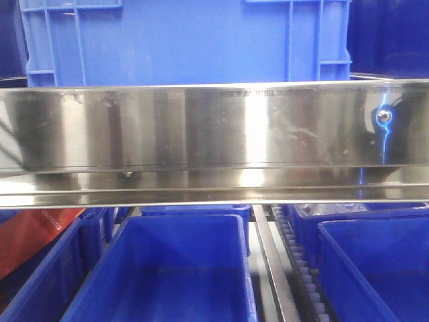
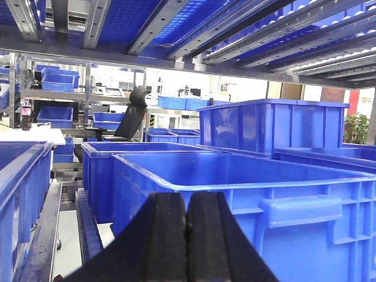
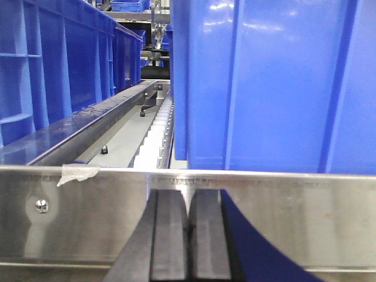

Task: Place cylindrical capacitor in blue bin on shelf
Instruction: 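Withdraw both open grippers back out of the bins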

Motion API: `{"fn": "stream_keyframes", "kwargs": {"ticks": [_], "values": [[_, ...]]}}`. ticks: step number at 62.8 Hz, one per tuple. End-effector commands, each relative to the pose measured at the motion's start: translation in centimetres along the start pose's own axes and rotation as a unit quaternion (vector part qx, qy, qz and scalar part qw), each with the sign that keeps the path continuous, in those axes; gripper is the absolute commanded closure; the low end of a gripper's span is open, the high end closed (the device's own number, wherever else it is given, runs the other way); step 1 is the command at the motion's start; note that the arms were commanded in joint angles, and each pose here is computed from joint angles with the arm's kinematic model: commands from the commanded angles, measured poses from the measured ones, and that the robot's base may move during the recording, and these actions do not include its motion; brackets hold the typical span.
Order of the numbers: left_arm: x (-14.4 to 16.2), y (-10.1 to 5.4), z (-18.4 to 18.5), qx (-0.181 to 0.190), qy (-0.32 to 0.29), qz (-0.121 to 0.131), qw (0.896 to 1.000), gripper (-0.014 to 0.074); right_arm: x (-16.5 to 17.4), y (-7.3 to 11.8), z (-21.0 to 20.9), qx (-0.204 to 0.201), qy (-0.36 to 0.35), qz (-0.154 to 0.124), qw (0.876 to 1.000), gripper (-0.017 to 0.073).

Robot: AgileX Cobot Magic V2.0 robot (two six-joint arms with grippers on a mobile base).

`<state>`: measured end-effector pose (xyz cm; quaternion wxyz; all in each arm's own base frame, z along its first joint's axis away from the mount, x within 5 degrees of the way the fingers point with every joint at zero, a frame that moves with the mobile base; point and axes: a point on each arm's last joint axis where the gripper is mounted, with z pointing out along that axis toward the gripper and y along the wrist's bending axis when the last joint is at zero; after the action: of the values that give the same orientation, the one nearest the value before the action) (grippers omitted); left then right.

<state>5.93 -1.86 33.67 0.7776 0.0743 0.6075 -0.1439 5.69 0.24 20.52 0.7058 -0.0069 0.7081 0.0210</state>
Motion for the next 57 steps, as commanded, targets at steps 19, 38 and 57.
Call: {"fn": "stream_keyframes", "kwargs": {"ticks": [19, 38, 57], "values": [[-0.12, 0.02, -0.12, 0.000, -0.008, -0.003, 1.000, 0.0704, -0.15, 0.15, -0.05, -0.013, -0.009, -0.003, 1.000, 0.0721], [-0.12, 0.02, -0.12, 0.000, -0.008, -0.003, 1.000, 0.0704, -0.15, 0.15, -0.05, -0.013, -0.009, -0.003, 1.000, 0.0721], [-0.12, 0.02, -0.12, 0.000, -0.008, -0.003, 1.000, 0.0704, -0.15, 0.15, -0.05, -0.013, -0.009, -0.003, 1.000, 0.0721]]}}
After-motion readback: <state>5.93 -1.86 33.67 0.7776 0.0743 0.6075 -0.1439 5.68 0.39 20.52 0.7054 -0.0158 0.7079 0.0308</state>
